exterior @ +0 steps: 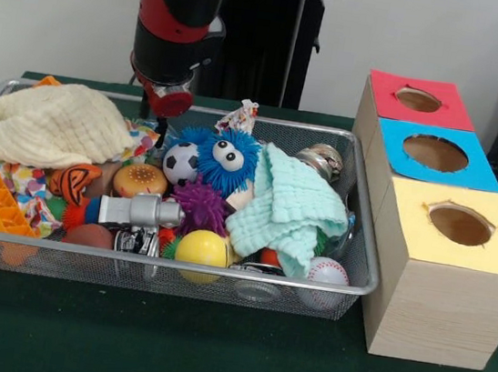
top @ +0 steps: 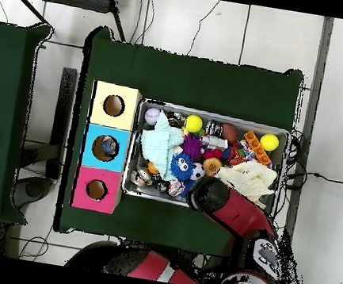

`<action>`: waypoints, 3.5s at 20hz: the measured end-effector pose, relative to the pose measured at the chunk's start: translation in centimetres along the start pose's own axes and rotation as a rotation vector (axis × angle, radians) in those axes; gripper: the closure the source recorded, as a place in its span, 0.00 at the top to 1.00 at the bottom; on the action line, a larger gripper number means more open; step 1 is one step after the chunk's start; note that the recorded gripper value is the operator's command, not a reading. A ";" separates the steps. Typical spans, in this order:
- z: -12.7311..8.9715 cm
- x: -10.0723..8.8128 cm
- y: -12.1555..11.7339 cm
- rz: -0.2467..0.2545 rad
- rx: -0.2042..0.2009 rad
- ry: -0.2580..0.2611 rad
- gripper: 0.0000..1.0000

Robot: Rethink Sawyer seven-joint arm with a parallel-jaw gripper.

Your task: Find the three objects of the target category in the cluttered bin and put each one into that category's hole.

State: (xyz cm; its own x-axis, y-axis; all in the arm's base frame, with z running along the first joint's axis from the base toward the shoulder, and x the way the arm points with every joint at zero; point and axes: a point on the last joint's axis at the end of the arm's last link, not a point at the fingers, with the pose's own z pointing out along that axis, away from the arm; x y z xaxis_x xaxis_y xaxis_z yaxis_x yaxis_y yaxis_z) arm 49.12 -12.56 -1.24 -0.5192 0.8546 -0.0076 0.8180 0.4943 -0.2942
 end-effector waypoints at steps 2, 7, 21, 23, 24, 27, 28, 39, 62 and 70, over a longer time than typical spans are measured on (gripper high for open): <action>0.0 0.0 0.0 0.000 0.000 0.000 1.00; 0.0 0.1 0.0 0.000 0.000 0.001 1.00; 3.4 -1.2 0.4 0.019 -0.070 -0.071 1.00; 4.3 -1.2 0.8 0.013 -0.093 -0.105 1.00; 4.2 -1.3 0.9 0.010 -0.101 -0.122 1.00; 4.3 -1.5 0.8 0.007 -0.115 -0.155 1.00; 4.3 -1.4 0.9 0.008 -0.116 -0.155 1.00; 4.3 -1.4 0.8 0.008 -0.116 -0.154 1.00; 4.0 1.0 1.0 -0.067 -0.156 -0.112 1.00; 1.9 0.8 1.1 -0.077 -0.175 -0.116 1.00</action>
State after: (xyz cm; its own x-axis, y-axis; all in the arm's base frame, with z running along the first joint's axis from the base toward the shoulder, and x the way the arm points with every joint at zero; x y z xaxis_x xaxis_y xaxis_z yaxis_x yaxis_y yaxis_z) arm 49.15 -11.68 -3.40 -0.5985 0.7943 -0.1041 0.8001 0.5861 -0.1279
